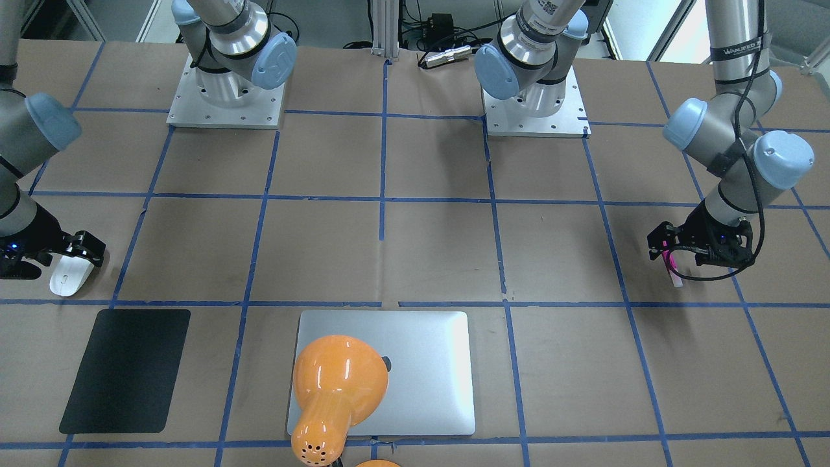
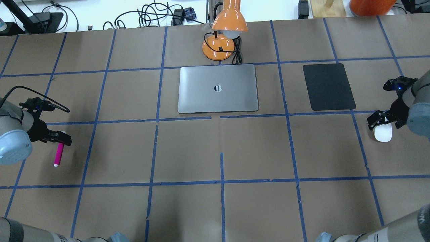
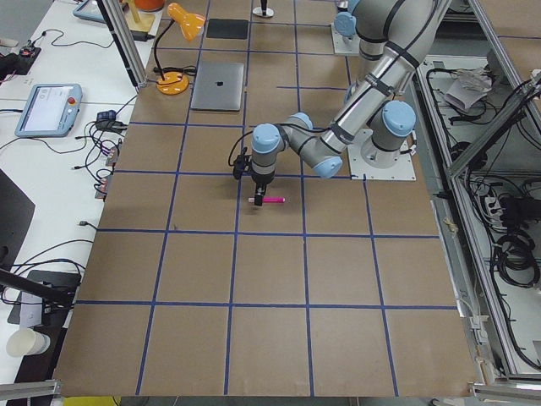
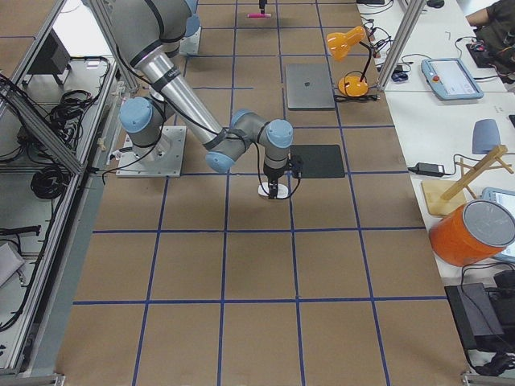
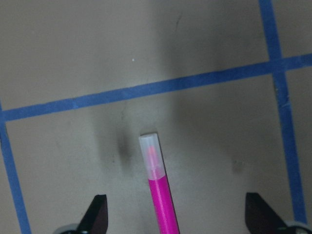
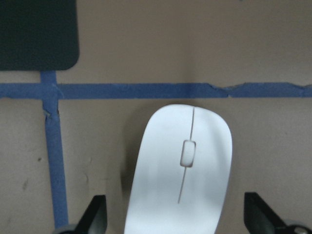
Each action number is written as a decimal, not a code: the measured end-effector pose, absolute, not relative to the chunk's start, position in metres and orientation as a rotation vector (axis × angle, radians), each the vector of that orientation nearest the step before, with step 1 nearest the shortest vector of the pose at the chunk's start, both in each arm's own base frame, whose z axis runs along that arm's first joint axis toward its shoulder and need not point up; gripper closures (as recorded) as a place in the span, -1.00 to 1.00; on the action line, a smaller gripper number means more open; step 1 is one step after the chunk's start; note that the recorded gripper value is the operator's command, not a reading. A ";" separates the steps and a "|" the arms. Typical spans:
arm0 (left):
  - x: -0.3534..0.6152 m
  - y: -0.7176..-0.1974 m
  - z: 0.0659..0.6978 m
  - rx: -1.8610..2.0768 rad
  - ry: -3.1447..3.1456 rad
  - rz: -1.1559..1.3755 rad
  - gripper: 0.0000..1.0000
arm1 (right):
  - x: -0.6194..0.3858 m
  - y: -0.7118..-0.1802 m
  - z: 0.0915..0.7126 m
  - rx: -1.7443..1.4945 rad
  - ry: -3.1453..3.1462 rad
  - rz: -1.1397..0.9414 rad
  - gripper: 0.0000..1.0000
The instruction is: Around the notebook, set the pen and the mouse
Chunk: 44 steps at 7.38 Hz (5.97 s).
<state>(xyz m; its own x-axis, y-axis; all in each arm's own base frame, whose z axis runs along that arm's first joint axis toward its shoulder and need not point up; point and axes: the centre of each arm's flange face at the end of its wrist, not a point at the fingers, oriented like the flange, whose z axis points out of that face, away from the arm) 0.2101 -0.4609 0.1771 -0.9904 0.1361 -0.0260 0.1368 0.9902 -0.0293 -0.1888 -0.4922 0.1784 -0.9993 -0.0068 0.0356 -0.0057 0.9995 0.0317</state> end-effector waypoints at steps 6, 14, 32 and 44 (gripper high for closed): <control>0.210 -0.456 0.170 0.107 3.130 -0.021 1.00 | -0.195 -0.507 0.180 0.011 -3.081 -0.064 0.36; -0.117 -0.467 0.239 -1.129 2.941 -0.051 1.00 | -0.030 -0.665 0.208 0.018 -3.153 0.022 -0.29; -0.304 -0.458 0.311 -0.841 3.022 0.047 -1.00 | 0.125 -0.541 0.488 -0.003 -3.147 -0.007 -1.00; -0.123 -0.481 0.505 -0.226 3.172 -0.003 -1.00 | 0.116 -0.542 0.493 -0.025 -3.159 0.015 -1.00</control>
<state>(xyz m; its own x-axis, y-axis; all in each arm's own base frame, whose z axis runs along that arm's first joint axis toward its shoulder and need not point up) -0.1225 -0.4814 0.5046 -0.9892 -0.1419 0.0381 -0.1419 0.9899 0.0008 0.1164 -0.5424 0.4929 -0.9997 0.0155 -0.0178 0.0157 0.9998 -0.0095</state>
